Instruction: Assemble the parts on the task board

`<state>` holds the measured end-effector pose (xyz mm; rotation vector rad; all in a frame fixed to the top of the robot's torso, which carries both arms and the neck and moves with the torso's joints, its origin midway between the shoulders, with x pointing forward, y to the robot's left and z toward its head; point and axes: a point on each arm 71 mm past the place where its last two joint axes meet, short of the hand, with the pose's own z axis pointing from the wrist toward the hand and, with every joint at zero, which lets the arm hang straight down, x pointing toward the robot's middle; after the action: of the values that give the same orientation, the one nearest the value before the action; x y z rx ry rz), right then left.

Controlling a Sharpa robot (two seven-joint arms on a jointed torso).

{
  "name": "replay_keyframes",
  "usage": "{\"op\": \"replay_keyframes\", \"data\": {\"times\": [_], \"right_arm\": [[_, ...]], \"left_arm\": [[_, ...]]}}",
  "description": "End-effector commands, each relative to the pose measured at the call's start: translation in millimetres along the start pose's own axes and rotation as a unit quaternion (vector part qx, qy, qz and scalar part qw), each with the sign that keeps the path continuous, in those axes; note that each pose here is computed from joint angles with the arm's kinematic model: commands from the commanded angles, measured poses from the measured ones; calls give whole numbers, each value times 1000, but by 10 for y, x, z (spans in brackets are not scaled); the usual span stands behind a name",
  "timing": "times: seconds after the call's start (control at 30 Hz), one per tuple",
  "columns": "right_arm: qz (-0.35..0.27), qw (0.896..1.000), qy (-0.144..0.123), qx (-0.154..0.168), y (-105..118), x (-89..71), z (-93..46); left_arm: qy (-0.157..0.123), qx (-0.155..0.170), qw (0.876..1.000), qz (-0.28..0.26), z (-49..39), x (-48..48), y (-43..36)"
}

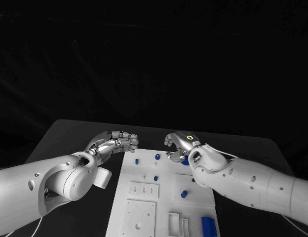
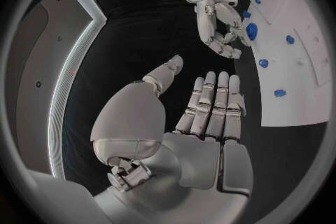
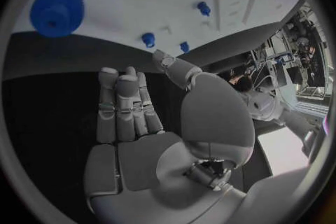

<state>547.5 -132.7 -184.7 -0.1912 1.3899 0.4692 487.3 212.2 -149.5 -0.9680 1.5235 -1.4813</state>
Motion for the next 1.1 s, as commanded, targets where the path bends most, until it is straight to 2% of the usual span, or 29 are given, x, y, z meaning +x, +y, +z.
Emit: {"op": "replay_keyframes", "data": {"times": [0.03,0.13,0.27,0.4,0.57,0.73,1.1], "right_arm": [[34,999,-4,13,-206,-155,-57],[39,999,-9,11,-382,-258,-124],[49,998,28,30,-586,-271,-241],[40,996,63,42,-710,-241,-286],[37,994,88,44,-733,-196,-287],[32,993,106,46,-722,-108,-229],[24,991,119,52,-711,114,-193]], "left_arm": [[11,8,1000,0,-2,15,-26],[11,9,1000,0,7,7,-23],[12,11,1000,2,21,5,-19],[10,11,1000,3,23,-10,-14],[10,11,1000,3,24,-18,-11],[9,9,1000,5,28,-26,-6],[6,7,1000,9,39,-31,1]]}}
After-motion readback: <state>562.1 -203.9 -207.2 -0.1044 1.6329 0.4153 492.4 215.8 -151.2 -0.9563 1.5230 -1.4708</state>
